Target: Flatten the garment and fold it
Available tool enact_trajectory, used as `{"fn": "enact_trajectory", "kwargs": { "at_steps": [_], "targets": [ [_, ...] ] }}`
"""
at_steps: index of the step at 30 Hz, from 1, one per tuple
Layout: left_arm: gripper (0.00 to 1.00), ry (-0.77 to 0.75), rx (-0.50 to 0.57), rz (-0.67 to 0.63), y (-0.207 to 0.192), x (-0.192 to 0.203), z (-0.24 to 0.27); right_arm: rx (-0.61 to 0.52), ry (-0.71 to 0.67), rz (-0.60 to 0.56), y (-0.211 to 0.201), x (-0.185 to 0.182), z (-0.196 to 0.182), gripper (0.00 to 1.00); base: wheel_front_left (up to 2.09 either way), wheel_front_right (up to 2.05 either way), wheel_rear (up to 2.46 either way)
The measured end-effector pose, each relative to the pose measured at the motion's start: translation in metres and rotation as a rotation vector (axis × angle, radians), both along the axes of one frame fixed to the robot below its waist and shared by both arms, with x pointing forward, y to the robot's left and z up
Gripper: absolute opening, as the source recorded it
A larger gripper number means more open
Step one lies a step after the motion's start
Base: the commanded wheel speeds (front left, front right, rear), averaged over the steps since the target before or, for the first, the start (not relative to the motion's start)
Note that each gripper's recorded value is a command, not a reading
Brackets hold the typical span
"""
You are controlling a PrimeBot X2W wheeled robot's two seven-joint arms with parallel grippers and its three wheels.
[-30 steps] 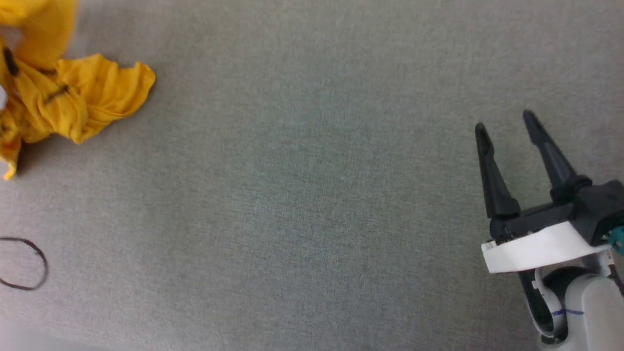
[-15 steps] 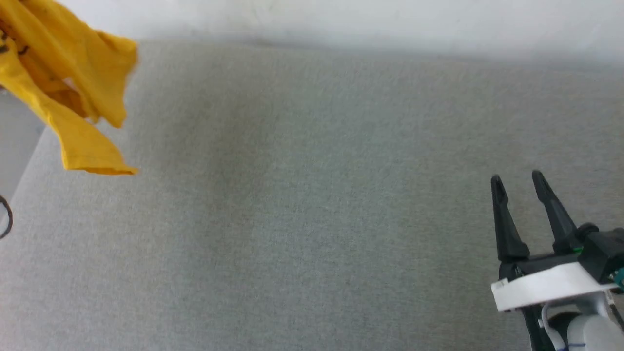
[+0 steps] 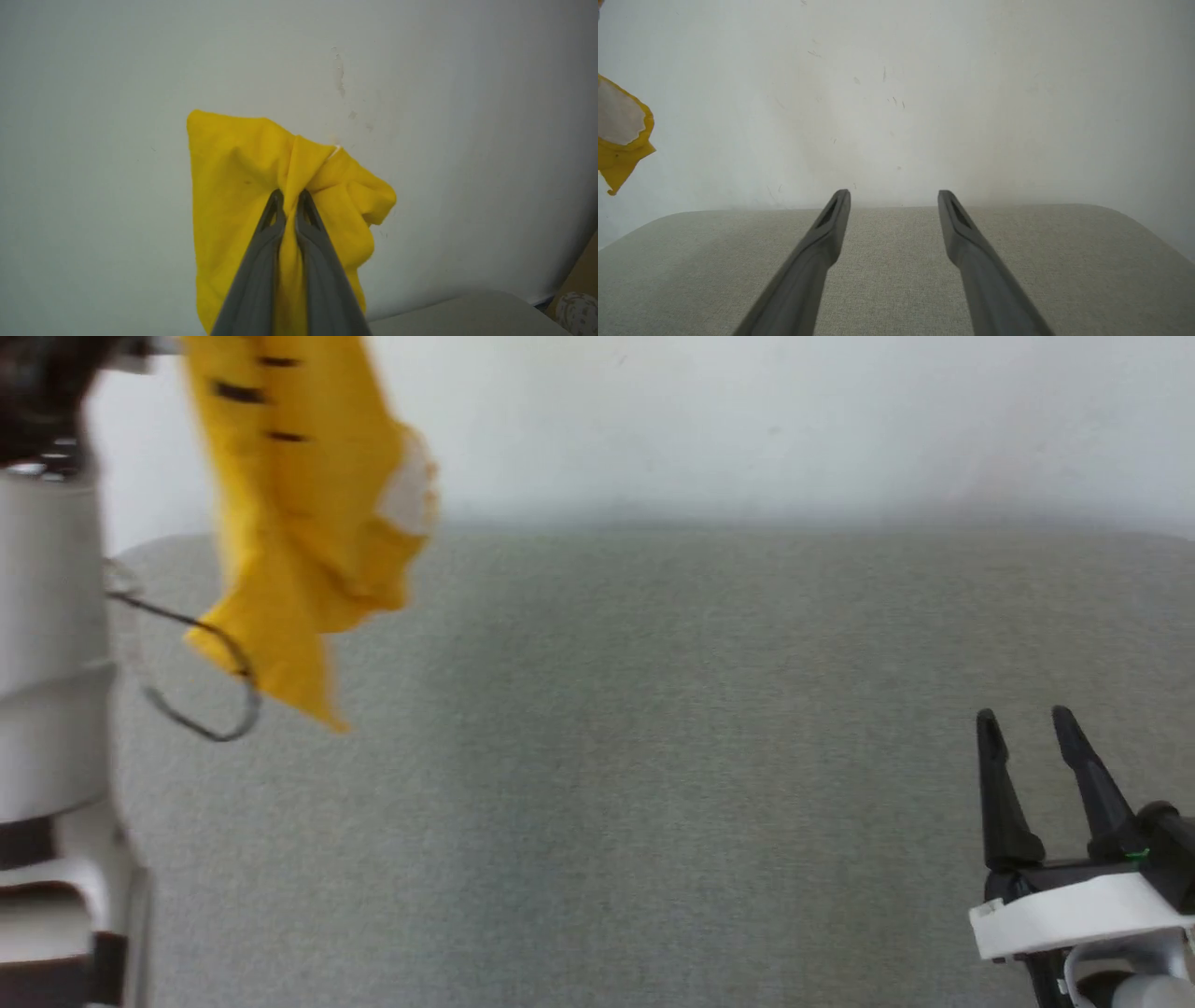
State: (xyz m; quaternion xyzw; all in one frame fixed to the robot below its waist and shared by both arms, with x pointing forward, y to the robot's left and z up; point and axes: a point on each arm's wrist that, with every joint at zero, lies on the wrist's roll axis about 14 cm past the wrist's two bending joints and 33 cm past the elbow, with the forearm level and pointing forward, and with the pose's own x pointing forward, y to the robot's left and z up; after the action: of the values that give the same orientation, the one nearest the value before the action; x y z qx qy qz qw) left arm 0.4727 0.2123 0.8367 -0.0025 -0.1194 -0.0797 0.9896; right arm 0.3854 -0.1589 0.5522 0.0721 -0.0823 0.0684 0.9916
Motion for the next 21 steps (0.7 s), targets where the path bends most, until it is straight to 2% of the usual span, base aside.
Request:
{"fn": "enact_trajectory", "kwargs": {
  "at_steps": [6, 11, 16, 21],
  "targets": [
    [0.00, -0.024, -0.081, -0.241, -0.096, -0.010, 0.013, 0.002, -0.012, -0.078, -0.027, -0.018, 0.006, 1.00, 0.00, 0.00, 0.00],
    [0.00, -0.003, -0.099, -0.435, -0.173, -0.025, 0.006, 0.003, -0.028, -0.140, -0.047, -0.030, 0.013, 1.00, 0.00, 0.00, 0.00],
    [0.00, 0.108, -0.114, -0.573, -0.228, -0.030, -0.038, 0.003, -0.027, -0.205, -0.069, -0.039, 0.012, 1.00, 0.00, 0.00, 0.00],
    [0.00, 0.266, -0.170, -0.606, -0.252, -0.018, -0.107, 0.011, -0.006, -0.229, -0.076, -0.039, 0.006, 1.00, 0.00, 0.00, 0.00]
  ]
}}
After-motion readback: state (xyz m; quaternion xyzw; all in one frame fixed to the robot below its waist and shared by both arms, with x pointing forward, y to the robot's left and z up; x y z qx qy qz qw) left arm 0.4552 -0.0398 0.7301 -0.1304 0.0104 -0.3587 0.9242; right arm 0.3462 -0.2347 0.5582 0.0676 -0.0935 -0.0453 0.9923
